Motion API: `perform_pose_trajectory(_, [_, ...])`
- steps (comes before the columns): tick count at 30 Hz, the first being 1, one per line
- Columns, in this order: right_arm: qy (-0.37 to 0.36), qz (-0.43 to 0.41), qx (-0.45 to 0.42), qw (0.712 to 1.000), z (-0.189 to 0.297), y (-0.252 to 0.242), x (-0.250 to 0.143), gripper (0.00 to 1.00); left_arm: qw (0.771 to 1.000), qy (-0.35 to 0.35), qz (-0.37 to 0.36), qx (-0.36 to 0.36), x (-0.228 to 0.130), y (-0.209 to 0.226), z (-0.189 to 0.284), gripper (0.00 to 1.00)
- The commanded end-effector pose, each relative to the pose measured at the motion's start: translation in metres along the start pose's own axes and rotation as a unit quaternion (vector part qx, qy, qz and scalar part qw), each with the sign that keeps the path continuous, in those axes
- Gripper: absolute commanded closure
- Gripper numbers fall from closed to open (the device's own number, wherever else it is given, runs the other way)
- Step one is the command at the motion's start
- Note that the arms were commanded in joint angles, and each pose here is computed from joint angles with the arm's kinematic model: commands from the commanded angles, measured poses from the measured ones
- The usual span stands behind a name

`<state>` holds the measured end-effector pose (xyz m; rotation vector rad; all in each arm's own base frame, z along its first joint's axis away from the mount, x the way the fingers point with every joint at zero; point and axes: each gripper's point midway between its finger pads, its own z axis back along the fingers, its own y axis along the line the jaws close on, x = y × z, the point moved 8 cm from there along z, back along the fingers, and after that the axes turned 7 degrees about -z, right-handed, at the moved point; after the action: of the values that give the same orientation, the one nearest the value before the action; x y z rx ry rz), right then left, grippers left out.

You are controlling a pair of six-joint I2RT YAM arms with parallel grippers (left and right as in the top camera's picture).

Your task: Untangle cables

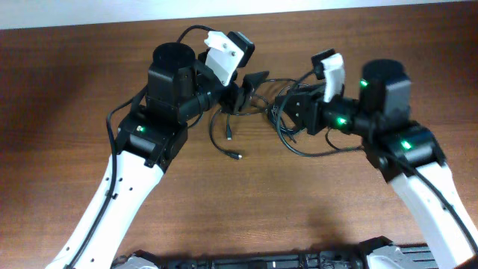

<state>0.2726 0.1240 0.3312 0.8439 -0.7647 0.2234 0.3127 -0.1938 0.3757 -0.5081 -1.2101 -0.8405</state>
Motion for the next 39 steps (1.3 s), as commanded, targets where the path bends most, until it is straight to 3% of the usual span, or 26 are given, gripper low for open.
perform_pose_trajectory(1, [0.058,-0.009,-0.034,0.998,-0.027,-0.028,-0.013,0.55,0.998,0.024,0.003,0.062,-0.003,0.011,0.002,0.28])
perform_pose_trajectory(4, [0.143,-0.051,-0.101,0.983,-0.054,-0.068,-0.04,0.41,0.993,0.061,0.012,0.096,-0.014,0.016,0.003,0.21])
perform_pose_trajectory(8, [0.206,-0.079,-0.174,0.96,-0.073,-0.105,-0.065,0.38,0.992,0.074,0.015,0.098,-0.018,0.016,0.004,0.14])
perform_pose_trajectory(17, [0.303,-0.058,-0.173,0.935,-0.109,-0.146,-0.104,0.32,0.992,0.091,0.022,0.089,-0.025,0.013,0.004,0.05])
perform_pose_trajectory(22, [0.309,-0.062,-0.175,0.933,-0.125,-0.164,-0.113,0.33,0.991,0.095,0.023,0.088,-0.026,0.013,0.005,0.04])
perform_pose_trajectory(23, [0.309,-0.061,-0.175,0.933,-0.127,-0.165,-0.114,0.41,0.991,0.098,0.024,0.088,-0.027,0.013,0.005,0.04])
perform_pose_trajectory(24, [0.308,-0.061,-0.175,0.933,-0.128,-0.166,-0.114,0.59,0.991,0.101,0.025,0.087,-0.028,0.012,0.005,0.04])
perform_pose_trajectory(25, [0.305,-0.059,-0.175,0.934,-0.128,-0.166,-0.113,0.86,0.99,0.105,0.026,0.086,-0.029,0.012,0.005,0.04])
perform_pose_trajectory(26, [0.304,-0.059,-0.174,0.935,-0.129,-0.166,-0.113,0.96,0.99,0.107,0.027,0.086,-0.03,0.012,0.005,0.04])
perform_pose_trajectory(29, [0.299,-0.085,-0.161,0.937,-0.129,-0.163,-0.111,0.96,0.989,0.115,0.029,0.084,-0.033,0.011,0.006,0.04])
perform_pose_trajectory(31, [0.285,-0.114,-0.102,0.946,-0.127,-0.155,-0.099,0.96,0.989,0.121,0.031,0.082,-0.035,0.01,0.006,0.05])
perform_pose_trajectory(34, [0.219,-0.191,0.048,0.956,-0.107,-0.14,-0.054,0.96,0.987,0.136,0.037,0.078,-0.04,0.009,0.007,0.13])
perform_pose_trajectory(36, [0.172,-0.193,0.143,0.955,-0.088,-0.132,-0.023,0.96,0.986,0.145,0.044,0.069,-0.043,0.006,0.008,0.16])
perform_pose_trajectory(39, [0.119,-0.162,0.172,0.964,-0.06,-0.123,0.016,0.96,0.987,0.143,0.064,0.042,-0.043,0.0,0.007,0.15])
